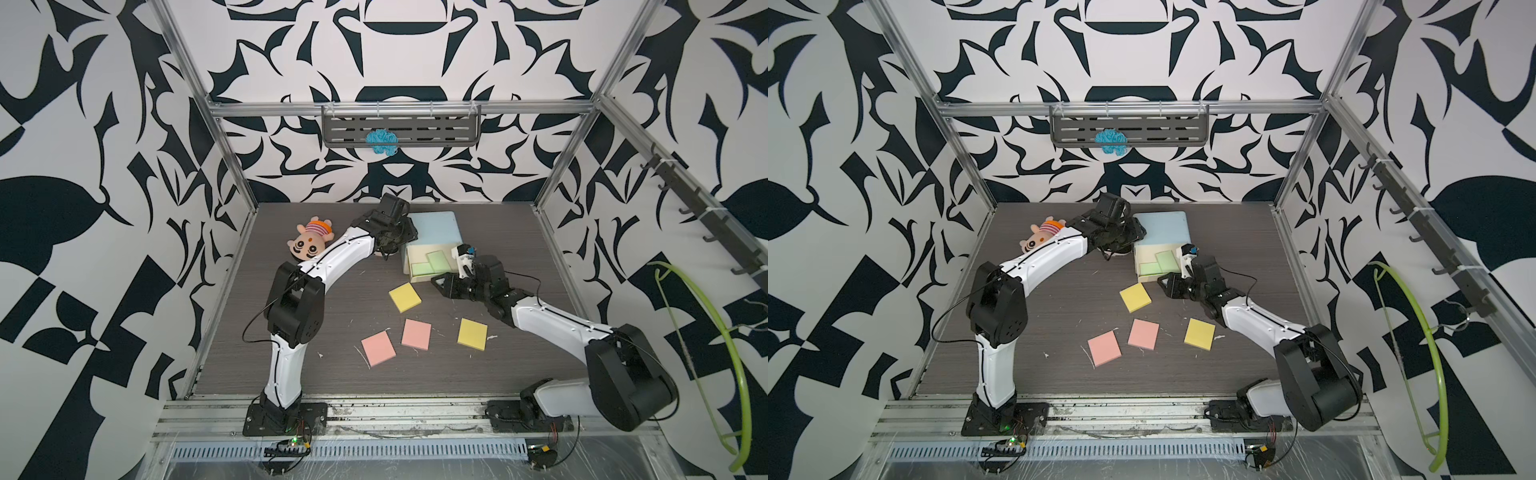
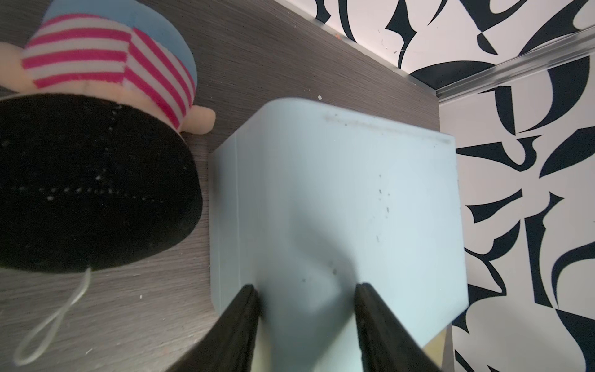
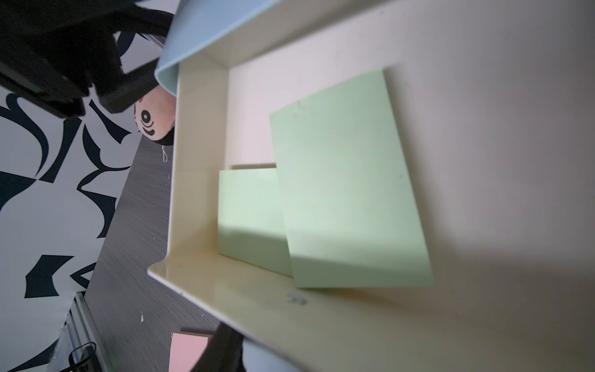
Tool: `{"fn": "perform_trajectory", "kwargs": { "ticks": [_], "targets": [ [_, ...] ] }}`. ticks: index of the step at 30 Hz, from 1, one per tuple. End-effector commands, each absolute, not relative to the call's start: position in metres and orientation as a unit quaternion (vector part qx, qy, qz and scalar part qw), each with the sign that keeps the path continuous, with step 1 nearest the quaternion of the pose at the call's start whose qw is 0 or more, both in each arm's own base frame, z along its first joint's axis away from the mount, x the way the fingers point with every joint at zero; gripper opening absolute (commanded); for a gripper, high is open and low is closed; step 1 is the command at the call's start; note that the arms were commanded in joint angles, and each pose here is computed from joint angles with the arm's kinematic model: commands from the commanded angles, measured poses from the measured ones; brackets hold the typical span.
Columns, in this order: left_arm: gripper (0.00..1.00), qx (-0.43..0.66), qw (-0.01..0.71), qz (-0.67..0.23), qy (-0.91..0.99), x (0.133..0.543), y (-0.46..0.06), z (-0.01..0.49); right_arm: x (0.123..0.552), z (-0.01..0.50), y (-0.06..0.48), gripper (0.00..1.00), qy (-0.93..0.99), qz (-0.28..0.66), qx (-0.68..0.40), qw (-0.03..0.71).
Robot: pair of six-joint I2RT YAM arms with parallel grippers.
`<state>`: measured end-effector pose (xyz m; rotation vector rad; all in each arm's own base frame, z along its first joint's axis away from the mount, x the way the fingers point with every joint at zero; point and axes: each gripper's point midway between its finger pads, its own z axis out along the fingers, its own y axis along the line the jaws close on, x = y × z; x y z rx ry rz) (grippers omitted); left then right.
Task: Please put the sticky notes in the drawer by color
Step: Close the drawer in the storage box.
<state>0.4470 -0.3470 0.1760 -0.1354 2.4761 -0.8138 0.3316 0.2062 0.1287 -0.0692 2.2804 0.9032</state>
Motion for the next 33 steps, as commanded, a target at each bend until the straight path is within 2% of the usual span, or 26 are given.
{"fn": "perform_trajectory", "kwargs": {
  "ticks": [1, 13, 27, 33],
  "targets": [
    [0.52, -0.049, 0.203, -0.261, 0.943, 0.431, -0.343, 0.126, 0.358, 0.199, 0.215, 0.22, 0.82, 0.381, -0.034, 0.425],
    [0.53, -0.051, 0.198, -0.264, 0.943, 0.43, -0.344, 0.123, 0.372, 0.196, 0.212, 0.22, 0.833, 0.368, 0.0, 0.413],
    [0.49, -0.05, 0.183, -0.267, 0.945, 0.426, -0.348, 0.114, 0.429, 0.205, 0.226, 0.22, 0.816, 0.367, 0.026, 0.445],
    [0.48, -0.05, 0.184, -0.262, 0.946, 0.425, -0.346, 0.113, 0.434, 0.219, 0.232, 0.24, 0.807, 0.39, 0.04, 0.442]
  ]
}}
